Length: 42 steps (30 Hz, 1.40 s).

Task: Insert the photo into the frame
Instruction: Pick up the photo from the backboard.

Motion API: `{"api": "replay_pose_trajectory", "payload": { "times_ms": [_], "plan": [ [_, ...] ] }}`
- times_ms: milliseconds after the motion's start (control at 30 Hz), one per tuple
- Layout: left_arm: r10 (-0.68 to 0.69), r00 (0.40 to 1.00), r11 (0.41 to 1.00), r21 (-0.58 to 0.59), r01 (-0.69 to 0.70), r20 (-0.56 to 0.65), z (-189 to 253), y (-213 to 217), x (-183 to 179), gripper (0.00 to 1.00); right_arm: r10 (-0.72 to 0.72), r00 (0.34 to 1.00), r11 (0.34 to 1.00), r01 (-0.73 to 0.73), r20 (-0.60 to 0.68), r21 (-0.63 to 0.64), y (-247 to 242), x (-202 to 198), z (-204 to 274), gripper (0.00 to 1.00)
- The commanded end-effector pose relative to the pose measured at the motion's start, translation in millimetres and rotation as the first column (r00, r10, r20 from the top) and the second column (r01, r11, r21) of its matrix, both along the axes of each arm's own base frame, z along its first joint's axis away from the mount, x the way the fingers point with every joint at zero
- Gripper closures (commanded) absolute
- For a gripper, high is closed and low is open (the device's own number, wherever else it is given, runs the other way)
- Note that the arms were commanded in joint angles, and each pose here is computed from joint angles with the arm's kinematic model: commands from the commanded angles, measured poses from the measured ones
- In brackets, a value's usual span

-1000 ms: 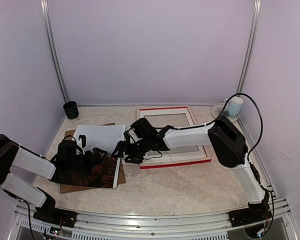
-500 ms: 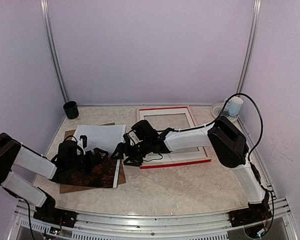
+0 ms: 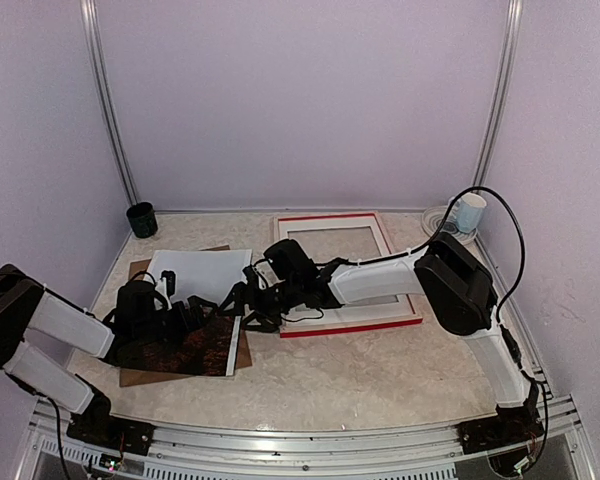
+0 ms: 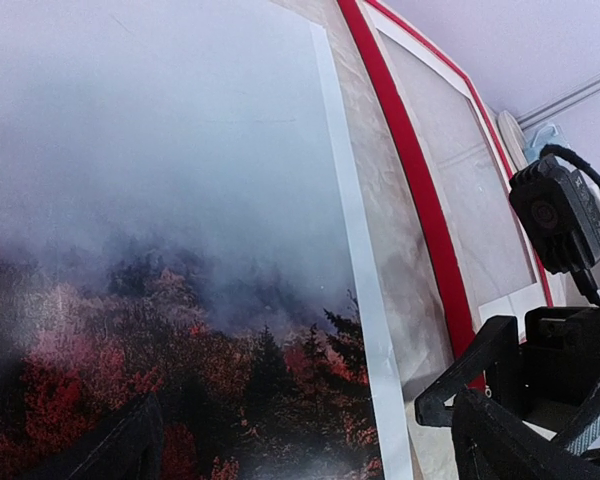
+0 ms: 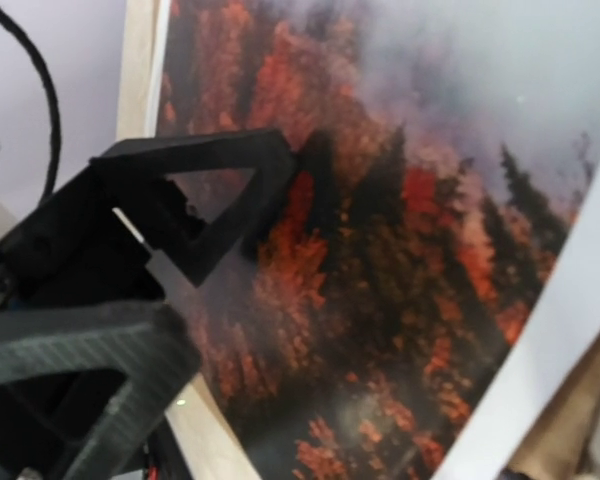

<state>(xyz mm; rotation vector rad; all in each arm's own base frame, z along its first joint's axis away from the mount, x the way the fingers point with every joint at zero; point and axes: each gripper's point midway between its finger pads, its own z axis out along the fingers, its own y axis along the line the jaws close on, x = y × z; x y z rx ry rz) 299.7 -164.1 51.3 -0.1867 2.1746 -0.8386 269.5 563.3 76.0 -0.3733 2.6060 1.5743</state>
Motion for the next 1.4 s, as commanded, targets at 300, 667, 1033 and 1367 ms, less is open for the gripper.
{"api": "replay_pose_trajectory", "payload": {
  "times_ms": [300, 667, 1033, 1367],
  "plan": [
    [-0.003, 1.000, 1.000, -0.021, 0.004, 0.026, 8.1, -2.7, 6.6, 0.01, 0.023, 0.996, 1.000, -0.023, -0.081, -0.003, 2.2, -14.8, -22.7, 0.17],
    [-0.004, 1.000, 1.000, -0.023, 0.004, 0.024, 7.3, -3.1, 6.6, 0.01, 0.012, 0.993, 1.000, -0.015, -0.121, -0.017, 2.6, -16.0, -34.7, 0.19],
    [-0.005, 1.000, 1.000, -0.026, 0.006, 0.024, 7.9, -3.6, 6.9, 0.01, -0.020, 0.986, 1.000, 0.016, -0.166, -0.024, 3.9, -14.0, -46.4, 0.23],
    [-0.007, 1.000, 1.000, -0.025, 0.008, 0.027, 8.8, -3.7, 6.4, 0.01, -0.044, 0.979, 0.999, 0.038, -0.199, -0.034, 1.1, -15.0, -59.1, 0.39]
  ]
}}
